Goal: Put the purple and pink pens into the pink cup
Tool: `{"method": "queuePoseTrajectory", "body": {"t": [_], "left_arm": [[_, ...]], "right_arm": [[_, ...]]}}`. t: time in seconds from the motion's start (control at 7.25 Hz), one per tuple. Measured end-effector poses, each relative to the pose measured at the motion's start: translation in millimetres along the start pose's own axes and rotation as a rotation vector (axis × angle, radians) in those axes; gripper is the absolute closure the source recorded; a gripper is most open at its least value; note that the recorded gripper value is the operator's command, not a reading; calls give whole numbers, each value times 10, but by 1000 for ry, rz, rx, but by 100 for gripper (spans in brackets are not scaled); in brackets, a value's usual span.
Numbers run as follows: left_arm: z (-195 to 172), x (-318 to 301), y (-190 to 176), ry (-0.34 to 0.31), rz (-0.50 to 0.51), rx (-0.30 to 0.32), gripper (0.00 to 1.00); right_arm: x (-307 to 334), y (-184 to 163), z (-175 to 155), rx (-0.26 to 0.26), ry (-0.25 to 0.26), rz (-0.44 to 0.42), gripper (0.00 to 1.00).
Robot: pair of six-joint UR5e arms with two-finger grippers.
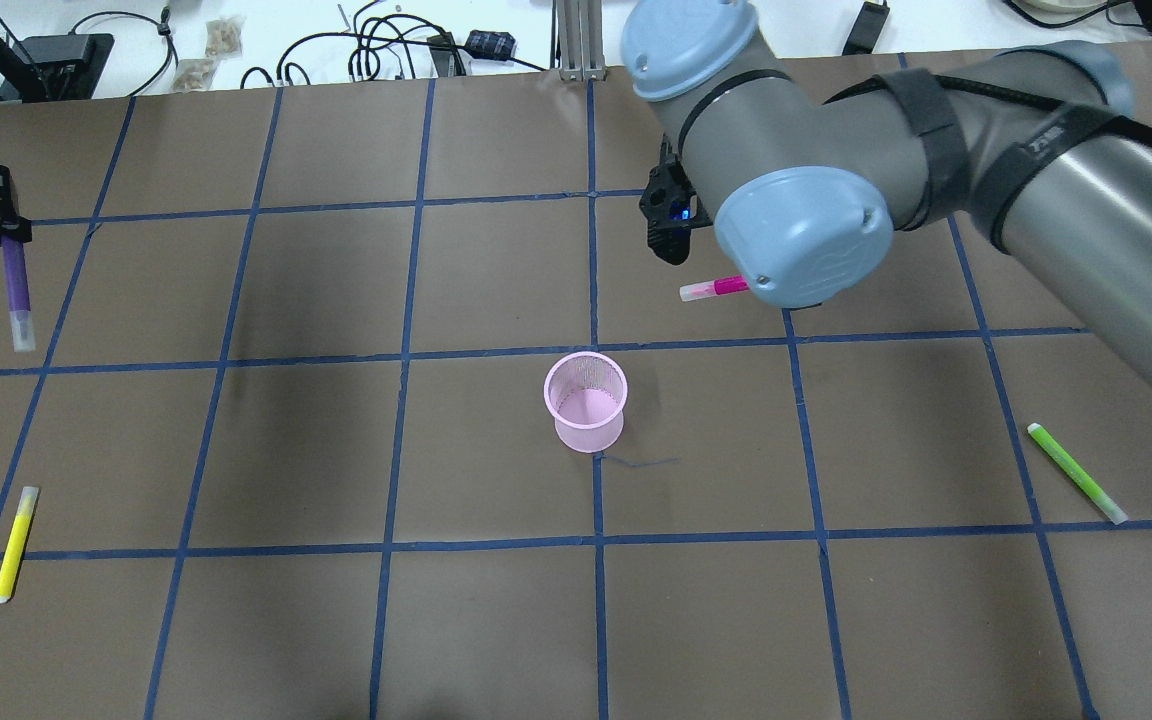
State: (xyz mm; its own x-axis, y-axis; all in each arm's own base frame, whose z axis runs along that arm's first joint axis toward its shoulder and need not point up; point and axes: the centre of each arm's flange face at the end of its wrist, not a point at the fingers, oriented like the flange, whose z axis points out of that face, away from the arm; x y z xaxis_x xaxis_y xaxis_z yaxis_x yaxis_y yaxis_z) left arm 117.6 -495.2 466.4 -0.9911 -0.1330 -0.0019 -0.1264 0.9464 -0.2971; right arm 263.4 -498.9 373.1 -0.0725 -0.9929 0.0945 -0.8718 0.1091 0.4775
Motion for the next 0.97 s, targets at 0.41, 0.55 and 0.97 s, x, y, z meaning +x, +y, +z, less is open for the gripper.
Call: {"method": "queuePoseTrajectory", "body": {"t": [0.41,0.55,0.97], "left_arm": [[-60,409,121,26,65,10,100],[-80,628,129,33,108,13,100],[-92,882,141,42,161,17,100]], "right_arm": [[-202,-723,-98,-89,12,15,100],[-253,-958,-103,-106,9,29,100],[-486,-1346,-60,-150,-12,58,100]]}}
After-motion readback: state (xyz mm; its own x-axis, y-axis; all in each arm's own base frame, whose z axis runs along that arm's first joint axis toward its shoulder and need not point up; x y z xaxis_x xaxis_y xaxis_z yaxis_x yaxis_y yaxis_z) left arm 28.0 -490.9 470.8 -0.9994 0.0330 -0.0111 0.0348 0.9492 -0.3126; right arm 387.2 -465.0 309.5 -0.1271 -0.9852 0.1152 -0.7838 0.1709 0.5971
